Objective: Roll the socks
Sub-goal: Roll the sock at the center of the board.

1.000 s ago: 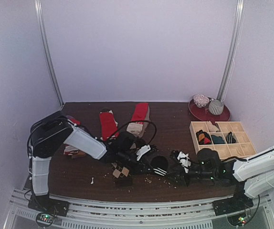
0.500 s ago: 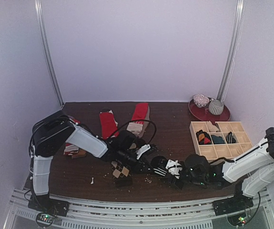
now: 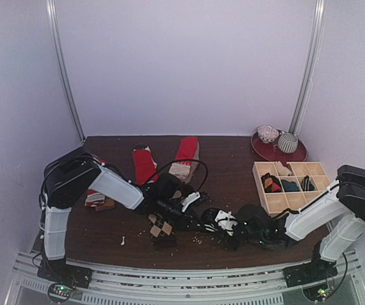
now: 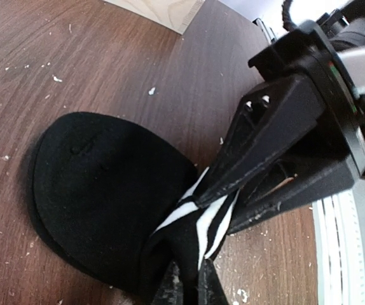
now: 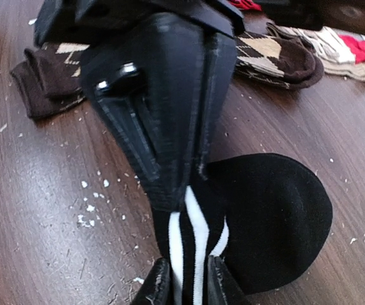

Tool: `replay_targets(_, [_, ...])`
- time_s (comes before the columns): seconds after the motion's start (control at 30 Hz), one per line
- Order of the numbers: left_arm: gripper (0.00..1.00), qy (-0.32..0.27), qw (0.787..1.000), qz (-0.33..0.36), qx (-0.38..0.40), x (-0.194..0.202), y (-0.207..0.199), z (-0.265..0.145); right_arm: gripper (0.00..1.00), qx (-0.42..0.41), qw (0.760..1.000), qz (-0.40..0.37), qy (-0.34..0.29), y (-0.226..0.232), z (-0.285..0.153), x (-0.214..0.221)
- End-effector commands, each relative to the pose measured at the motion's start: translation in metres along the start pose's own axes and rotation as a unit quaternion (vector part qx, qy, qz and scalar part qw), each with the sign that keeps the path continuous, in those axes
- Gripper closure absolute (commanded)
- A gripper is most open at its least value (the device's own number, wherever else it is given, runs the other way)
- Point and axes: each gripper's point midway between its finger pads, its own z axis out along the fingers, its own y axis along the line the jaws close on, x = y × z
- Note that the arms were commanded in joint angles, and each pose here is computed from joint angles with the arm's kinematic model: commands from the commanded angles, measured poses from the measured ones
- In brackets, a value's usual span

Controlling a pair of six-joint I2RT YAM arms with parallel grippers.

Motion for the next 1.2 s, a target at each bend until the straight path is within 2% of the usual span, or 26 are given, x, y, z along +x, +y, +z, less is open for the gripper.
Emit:
replay_targets(0.0, [0.26, 0.110, 0.989, -0.080, -0.065, 0.089, 0.022, 0.000, 0.81, -0.026, 0.996, 0.074, 0.034, -0.001, 0.003, 0.021])
replay_targets(0.03, [0.03, 0.085, 0.992, -0.055, -0.077, 0.072, 0.022, -0.004, 0.82, -0.037, 0.995, 0.089, 0.038, -0.001, 0.002, 0.024])
replay_targets(0.13, [0.02, 0.016, 0.994, 0.012, -0.110, 0.032, 0.020, -0.019, 0.83, -0.059, 0.987, 0.139, 0.062, -0.001, 0.003, 0.035])
replay_targets(0.23, [0.02, -0.047, 0.985, 0.073, -0.146, -0.002, 0.017, -0.039, 0.83, -0.091, 0.974, 0.183, 0.100, 0.005, 0.004, 0.046])
replay_targets(0.37, [0.02, -0.142, 0.952, 0.167, -0.214, -0.032, 0.004, -0.078, 0.84, -0.143, 0.952, 0.232, 0.140, 0.021, 0.002, 0.056])
replay_targets(0.47, [0.01, -0.198, 0.928, 0.229, -0.218, -0.045, -0.014, -0.094, 0.83, -0.160, 0.942, 0.248, 0.162, 0.028, -0.001, 0.065])
replay_targets(0.57, [0.02, -0.163, 0.939, 0.259, -0.155, -0.039, -0.023, -0.070, 0.83, -0.173, 0.934, 0.254, 0.184, 0.032, -0.002, 0.073])
replay_targets(0.67, [0.01, -0.175, 0.939, 0.279, -0.098, -0.040, -0.037, -0.057, 0.83, -0.186, 0.929, 0.258, 0.190, 0.037, -0.003, 0.073])
replay_targets(0.87, [0.02, -0.172, 0.945, 0.272, -0.064, -0.035, -0.031, -0.036, 0.83, -0.192, 0.925, 0.263, 0.196, 0.038, -0.001, 0.076])
replay_targets(1.0, [0.15, -0.160, 0.948, 0.266, -0.064, -0.032, -0.026, -0.031, 0.84, -0.193, 0.924, 0.263, 0.196, 0.038, -0.001, 0.076])
replay_targets(1.1, [0.36, -0.141, 0.953, 0.259, -0.066, -0.026, -0.021, -0.026, 0.84, -0.193, 0.925, 0.265, 0.194, 0.037, -0.002, 0.076])
replay_targets(1.17, [0.42, -0.131, 0.956, 0.252, -0.067, -0.021, -0.018, -0.024, 0.84, -0.194, 0.925, 0.266, 0.192, 0.037, -0.002, 0.075])
